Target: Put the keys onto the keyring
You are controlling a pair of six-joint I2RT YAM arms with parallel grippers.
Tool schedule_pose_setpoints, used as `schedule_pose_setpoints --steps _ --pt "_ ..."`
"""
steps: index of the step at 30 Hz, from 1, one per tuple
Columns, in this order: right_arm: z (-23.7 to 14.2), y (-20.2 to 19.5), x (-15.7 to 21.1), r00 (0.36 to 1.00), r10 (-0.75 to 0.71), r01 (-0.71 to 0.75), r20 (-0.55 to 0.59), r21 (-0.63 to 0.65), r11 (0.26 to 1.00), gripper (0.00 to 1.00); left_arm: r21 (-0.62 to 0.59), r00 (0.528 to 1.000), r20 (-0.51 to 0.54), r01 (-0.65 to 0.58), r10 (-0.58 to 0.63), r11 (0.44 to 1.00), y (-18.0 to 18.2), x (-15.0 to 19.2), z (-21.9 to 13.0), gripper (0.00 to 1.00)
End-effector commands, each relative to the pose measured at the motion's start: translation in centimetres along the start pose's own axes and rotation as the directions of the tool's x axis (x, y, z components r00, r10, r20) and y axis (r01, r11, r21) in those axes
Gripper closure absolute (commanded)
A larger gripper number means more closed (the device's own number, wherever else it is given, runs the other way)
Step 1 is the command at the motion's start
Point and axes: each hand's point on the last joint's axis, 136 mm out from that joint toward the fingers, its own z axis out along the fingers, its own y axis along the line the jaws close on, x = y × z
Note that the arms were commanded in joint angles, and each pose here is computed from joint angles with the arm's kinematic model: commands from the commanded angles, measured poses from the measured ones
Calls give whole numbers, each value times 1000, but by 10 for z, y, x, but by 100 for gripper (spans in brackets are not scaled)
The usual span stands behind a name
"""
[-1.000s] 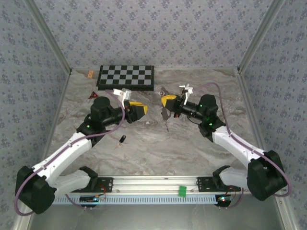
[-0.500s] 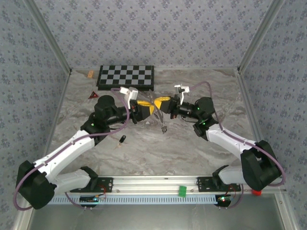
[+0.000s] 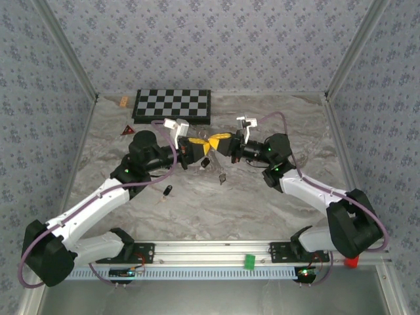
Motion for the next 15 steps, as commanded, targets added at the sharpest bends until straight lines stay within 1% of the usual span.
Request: schedule_pose_setpoints --steps 1,2,8,10,12,15 --pt "5 18 -2 1000 -24 24 -7 -69 997 100 29 994 96 -61 58 998 -18 -30 -7 95" --pt "5 16 -2 1000 -20 19 -8 -64 998 100 25 994 96 -58 55 998 -17 -29 -7 100" --pt "2 10 1 1000 -8 8 -7 -45 999 99 30 993 105 -61 57 998 -18 -29 -8 100" --pt "1 9 1 1000 -5 5 -6 -39 999 93 30 993 103 -60 57 998 -17 -28 -7 100" --pt "-2 5 0 1000 2 -2 -5 -25 1000 79 28 993 102 -60 57 998 -16 -27 -7 100" --pt "-9 0 -2 1000 2 -2 4 0 1000 78 18 993 100 -58 56 998 -14 -26 -8 100"
